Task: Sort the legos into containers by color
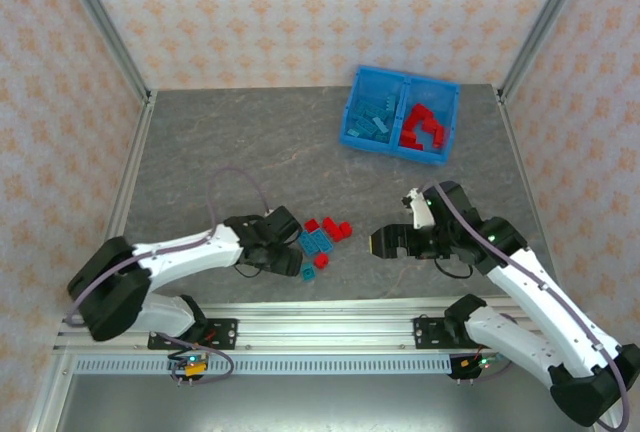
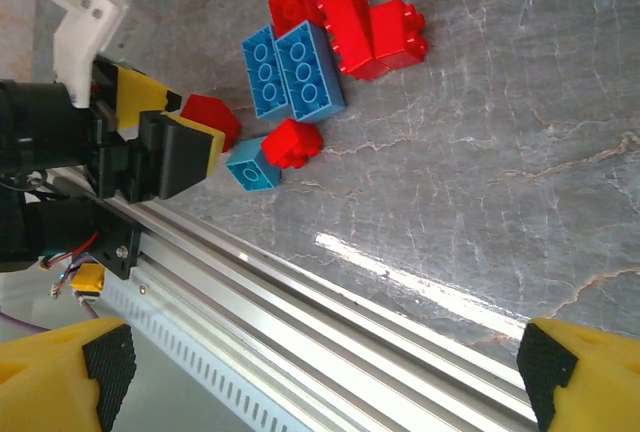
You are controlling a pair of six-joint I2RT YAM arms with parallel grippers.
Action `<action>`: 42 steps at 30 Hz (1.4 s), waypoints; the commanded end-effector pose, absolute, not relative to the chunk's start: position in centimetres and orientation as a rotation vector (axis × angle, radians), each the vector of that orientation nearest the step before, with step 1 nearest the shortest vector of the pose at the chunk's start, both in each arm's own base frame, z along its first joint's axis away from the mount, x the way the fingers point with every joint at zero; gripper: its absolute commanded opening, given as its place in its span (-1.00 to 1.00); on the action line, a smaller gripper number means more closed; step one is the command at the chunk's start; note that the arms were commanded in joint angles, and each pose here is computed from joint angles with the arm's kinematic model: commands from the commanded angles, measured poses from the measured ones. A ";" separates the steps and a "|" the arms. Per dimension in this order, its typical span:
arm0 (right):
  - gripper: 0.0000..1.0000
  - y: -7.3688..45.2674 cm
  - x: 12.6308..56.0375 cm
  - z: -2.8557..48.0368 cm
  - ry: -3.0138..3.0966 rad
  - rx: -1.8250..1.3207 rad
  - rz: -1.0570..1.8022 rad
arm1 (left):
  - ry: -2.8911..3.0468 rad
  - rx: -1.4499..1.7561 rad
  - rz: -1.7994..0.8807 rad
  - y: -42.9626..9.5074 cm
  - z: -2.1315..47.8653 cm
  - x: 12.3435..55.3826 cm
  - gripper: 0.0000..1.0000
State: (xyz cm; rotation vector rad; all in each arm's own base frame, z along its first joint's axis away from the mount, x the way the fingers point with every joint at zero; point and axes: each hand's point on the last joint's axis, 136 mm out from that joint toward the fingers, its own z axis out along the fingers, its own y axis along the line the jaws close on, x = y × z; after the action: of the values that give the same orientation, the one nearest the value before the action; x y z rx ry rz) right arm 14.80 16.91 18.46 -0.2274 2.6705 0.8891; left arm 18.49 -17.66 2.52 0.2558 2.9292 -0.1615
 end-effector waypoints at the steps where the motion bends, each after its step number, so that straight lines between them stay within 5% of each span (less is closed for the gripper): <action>1: 0.99 17.1 15.9 19.5 2.600 -0.227 0.886 | 2.927 0.265 -0.216 -19.8 2.3 19.8 0.51; 7: 0.99 17.4 15.3 20.6 2.580 -0.204 0.949 | 2.975 0.248 -0.135 -19.3 0.8 19.7 -0.14; 12: 0.99 18.6 13.2 20.7 2.646 -0.231 1.113 | 2.903 0.198 -0.235 -20.3 3.1 20.5 -0.23; 22: 1.00 17.5 14.1 21.7 2.550 -0.099 1.070 | 2.536 0.159 -0.407 -24.1 16.3 26.7 -0.34; 31: 0.97 6.5 20.1 22.8 2.179 0.527 0.468 | 2.286 0.302 -0.578 -36.4 23.7 37.0 -0.32; 42: 0.95 5.3 20.1 23.4 2.120 0.605 0.440 | 1.972 0.467 -0.573 -49.7 24.0 49.9 -0.33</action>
State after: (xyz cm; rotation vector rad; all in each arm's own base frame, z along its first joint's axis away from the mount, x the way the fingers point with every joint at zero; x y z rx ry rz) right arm 19.95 6.42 22.95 0.5452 2.1872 0.4658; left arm 48.37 -48.21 21.22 0.3887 2.1125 -0.6065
